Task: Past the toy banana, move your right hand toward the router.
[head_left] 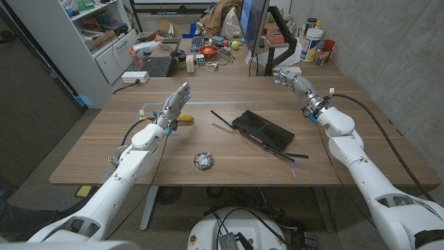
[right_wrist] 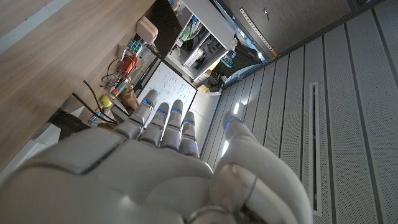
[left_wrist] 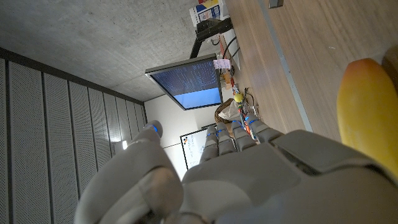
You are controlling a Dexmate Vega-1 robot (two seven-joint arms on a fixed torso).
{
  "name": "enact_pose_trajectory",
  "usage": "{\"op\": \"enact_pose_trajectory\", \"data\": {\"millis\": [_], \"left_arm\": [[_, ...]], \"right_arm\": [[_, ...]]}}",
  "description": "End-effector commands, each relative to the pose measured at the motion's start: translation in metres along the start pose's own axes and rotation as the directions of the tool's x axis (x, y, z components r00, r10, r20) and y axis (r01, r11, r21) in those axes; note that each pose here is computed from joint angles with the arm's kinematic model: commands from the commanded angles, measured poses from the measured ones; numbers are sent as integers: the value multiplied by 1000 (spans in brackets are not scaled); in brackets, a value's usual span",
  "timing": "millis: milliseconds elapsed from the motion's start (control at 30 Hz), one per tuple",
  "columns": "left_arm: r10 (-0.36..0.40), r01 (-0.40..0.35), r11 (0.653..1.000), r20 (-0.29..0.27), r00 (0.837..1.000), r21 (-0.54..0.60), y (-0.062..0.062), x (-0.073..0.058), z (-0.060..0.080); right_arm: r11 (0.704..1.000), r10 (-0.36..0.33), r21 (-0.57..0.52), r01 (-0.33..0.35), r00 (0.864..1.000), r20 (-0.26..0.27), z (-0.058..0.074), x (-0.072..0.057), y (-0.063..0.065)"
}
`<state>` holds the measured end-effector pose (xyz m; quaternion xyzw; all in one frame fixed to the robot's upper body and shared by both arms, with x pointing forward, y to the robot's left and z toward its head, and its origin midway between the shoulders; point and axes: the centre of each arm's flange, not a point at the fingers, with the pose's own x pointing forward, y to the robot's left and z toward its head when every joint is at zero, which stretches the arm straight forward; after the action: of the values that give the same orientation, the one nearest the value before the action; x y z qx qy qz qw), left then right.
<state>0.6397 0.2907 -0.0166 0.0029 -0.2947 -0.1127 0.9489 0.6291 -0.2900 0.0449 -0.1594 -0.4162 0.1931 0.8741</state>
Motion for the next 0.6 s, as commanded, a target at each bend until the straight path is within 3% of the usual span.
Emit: {"op": "enact_pose_trajectory", "data": {"millis": [33,600], "left_arm": [[2,-2,1000,-6,1000,-4,0,0,-2],[11,-11,1000,-17,1000,-12,2,-1,-7]], "right_arm": [[999,34,-36,-33,999,31,10,3,4],[995,73,-71,-69,996,45,15,7,10]]}}
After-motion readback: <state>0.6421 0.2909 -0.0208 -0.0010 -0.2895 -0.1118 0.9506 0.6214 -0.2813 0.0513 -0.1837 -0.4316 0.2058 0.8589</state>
